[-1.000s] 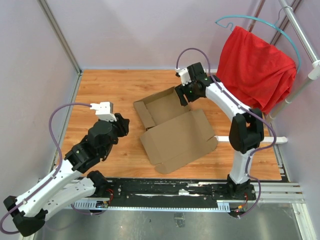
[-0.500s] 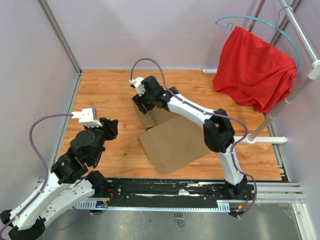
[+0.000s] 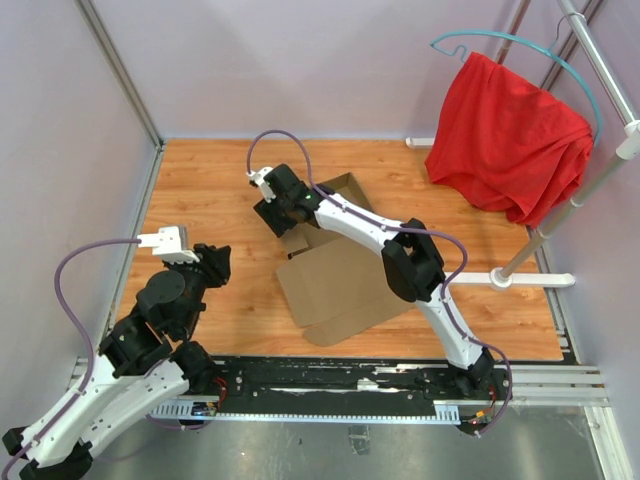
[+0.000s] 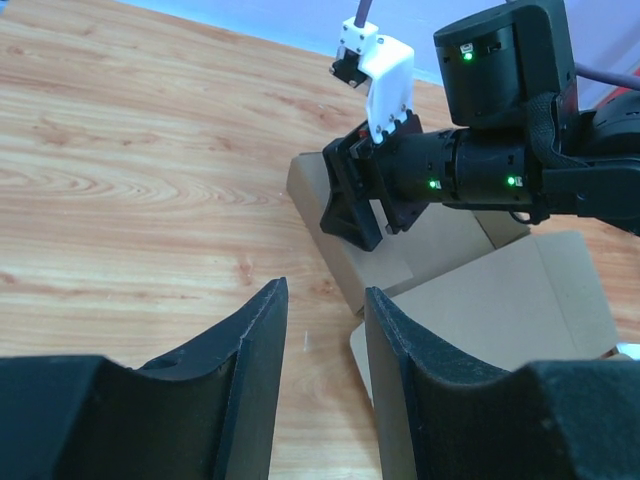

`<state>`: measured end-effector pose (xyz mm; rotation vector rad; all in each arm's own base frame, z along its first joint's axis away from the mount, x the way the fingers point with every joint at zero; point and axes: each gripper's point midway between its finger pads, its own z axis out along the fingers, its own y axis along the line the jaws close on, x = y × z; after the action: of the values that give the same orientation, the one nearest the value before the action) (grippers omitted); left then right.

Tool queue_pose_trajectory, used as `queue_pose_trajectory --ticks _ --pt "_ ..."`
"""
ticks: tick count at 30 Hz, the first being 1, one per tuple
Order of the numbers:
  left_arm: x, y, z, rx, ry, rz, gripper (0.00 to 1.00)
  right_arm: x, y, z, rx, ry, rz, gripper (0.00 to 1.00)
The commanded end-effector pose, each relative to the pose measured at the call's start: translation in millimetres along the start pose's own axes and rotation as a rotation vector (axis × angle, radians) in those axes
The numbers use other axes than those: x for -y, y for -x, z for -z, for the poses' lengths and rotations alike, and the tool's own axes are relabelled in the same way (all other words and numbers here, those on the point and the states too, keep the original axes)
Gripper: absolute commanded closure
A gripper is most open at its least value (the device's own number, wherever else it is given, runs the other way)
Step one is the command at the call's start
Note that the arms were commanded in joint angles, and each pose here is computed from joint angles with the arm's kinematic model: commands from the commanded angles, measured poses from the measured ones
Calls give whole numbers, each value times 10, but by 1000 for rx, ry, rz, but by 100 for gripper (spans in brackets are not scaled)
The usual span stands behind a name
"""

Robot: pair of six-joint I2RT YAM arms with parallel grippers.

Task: Fold the paper box

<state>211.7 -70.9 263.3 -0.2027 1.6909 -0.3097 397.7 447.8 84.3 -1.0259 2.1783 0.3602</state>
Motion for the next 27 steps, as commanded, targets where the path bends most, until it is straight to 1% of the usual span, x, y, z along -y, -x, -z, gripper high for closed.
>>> queue_pose_trajectory --ticks 1,4,11,14,17,18,25,27 --pt "-27 -11 17 5 2 -6 58 41 -6 104 -6 -94 22 35" --pt "-36 5 30 12 1 1 57 28 -22 128 -18 -97 33 32" --pt "-49 -1 38 13 3 5 57 -101 -72 61 -47 -109 49 33" --pt "-42 -9 34 10 1 3 57 -122 -134 5 -82 -110 39 36" --pt "-32 -23 29 5 -3 -2 57 -173 -199 -46 -101 -85 33 44" --pt "-27 -28 27 3 -5 -3 57 -194 -216 -58 -102 -72 28 45" --pt "-12 -39 28 -2 -14 -3 57 -139 -343 -101 -139 -92 15 48" --pt "-7 -37 28 -1 -17 -2 57 -135 -392 -125 -156 -89 14 50"
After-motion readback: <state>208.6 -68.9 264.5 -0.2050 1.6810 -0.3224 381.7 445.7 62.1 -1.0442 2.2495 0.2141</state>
